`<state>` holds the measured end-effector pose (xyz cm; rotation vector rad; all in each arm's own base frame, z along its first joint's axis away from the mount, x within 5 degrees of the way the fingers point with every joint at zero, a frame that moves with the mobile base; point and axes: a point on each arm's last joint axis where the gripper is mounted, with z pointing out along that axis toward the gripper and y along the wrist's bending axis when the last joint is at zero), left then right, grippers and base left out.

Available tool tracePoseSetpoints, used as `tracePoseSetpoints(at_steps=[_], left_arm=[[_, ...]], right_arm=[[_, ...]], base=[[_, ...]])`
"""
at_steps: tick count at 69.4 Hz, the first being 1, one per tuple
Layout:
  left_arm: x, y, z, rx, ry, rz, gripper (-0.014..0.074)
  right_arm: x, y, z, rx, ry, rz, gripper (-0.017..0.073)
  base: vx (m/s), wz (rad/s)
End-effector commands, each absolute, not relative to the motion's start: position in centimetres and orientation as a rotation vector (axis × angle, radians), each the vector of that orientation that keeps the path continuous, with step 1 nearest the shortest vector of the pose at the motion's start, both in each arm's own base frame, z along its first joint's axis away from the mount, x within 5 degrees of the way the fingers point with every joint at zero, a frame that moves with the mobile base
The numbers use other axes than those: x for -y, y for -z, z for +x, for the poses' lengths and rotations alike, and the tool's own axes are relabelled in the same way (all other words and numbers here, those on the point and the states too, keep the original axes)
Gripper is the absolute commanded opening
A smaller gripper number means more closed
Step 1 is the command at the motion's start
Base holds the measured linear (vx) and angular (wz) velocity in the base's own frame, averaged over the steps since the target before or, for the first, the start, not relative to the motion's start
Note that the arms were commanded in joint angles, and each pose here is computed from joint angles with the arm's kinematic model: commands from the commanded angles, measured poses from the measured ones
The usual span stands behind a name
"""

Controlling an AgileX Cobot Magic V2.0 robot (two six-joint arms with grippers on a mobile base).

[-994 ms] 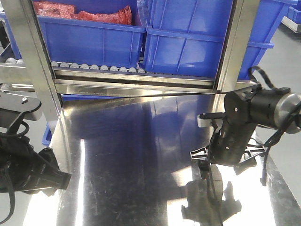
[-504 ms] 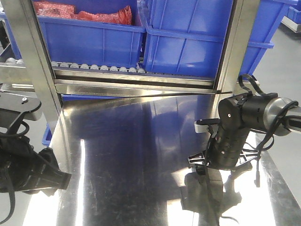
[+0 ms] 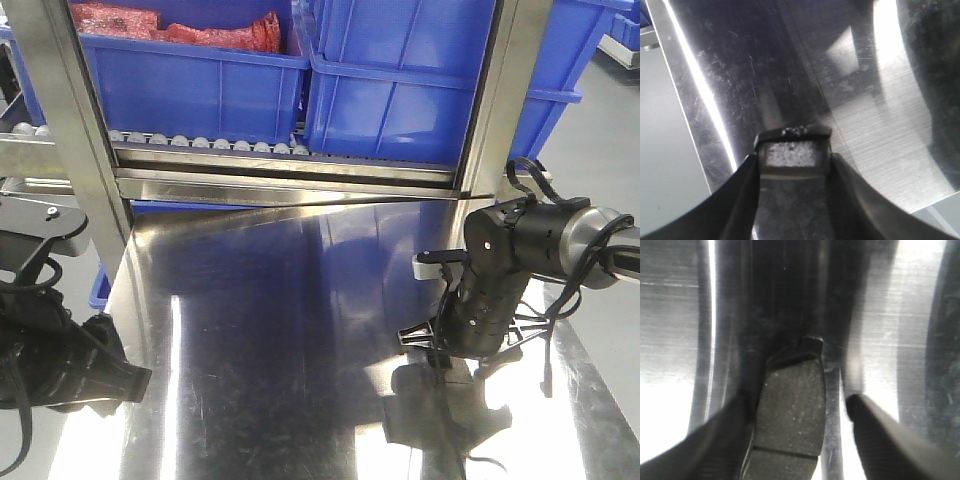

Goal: Move and align brake pads A on conveyor
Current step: 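Close the right gripper on the pad and lift it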

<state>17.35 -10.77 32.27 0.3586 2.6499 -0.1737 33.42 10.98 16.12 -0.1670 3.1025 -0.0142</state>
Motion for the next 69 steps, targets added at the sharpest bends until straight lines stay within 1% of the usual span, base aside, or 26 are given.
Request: tracePoseSetpoints(at_steps=[1, 4, 5, 6, 8, 23, 41, 54, 64, 69], left_arm=[[10.9, -33.8, 17.4, -2.557, 0.217, 0.354, -0.0006], [10.9, -33.8, 17.4, -2.557, 0.217, 0.354, -0.0006], [10.9, -33.8, 17.4, -2.557, 0.217, 0.354, -0.0006], [10.9, -33.8, 17.4, -2.557, 0.217, 0.354, -0.0006], [10.9, -33.8, 17.4, -2.557, 0.217, 0.354, -0.0006], [10.9, -33.8, 17.4, -2.557, 0.217, 0.354, -0.0006], [10.9, -33.8, 17.4, -2.557, 0.217, 0.354, -0.0006], [10.9, -33.8, 17.4, -2.557, 0.217, 0.354, -0.0006], [10.9, -33.8, 17.4, -2.557, 0.217, 0.354, -0.0006], [10.9, -33.8, 17.4, -2.557, 0.217, 0.354, -0.0006]], right_arm=[[-11.1, -18.2, 33.8, -3.025, -0.004, -0.175, 0.0208], [-11.1, -18.2, 33.8, -3.027, -0.004, -0.175, 0.0111], [-11.1, -18.2, 33.8, -3.028, -0.004, -0.176, 0.0060], [-11.1, -18.2, 33.8, -3.028, -0.004, -0.179, 0.0060], [-11.1, -18.2, 33.8, -3.031, -0.008, -0.188, -0.0022], [-11.6, -18.6, 33.4, -3.031, -0.063, -0.285, -0.0011], [-12.2, -23.2, 32.1, -2.894, -0.120, -0.317, -0.0010], [-12.7, -28.1, 29.7, -2.741, -0.168, -0.390, -0.0010], [-12.7, -31.6, 26.7, -2.631, -0.214, -0.426, -0.0010], [-12.4, -32.6, 25.1, -2.595, -0.237, -0.436, -0.0010]], base=[[0.00, 0.00], [0.00, 0.00], [0.00, 0.00], [0.00, 0.00], [0.00, 0.00], [0.00, 0.00], [0.00, 0.00], [0.00, 0.00], [0.00, 0.00], [0.00, 0.00]])
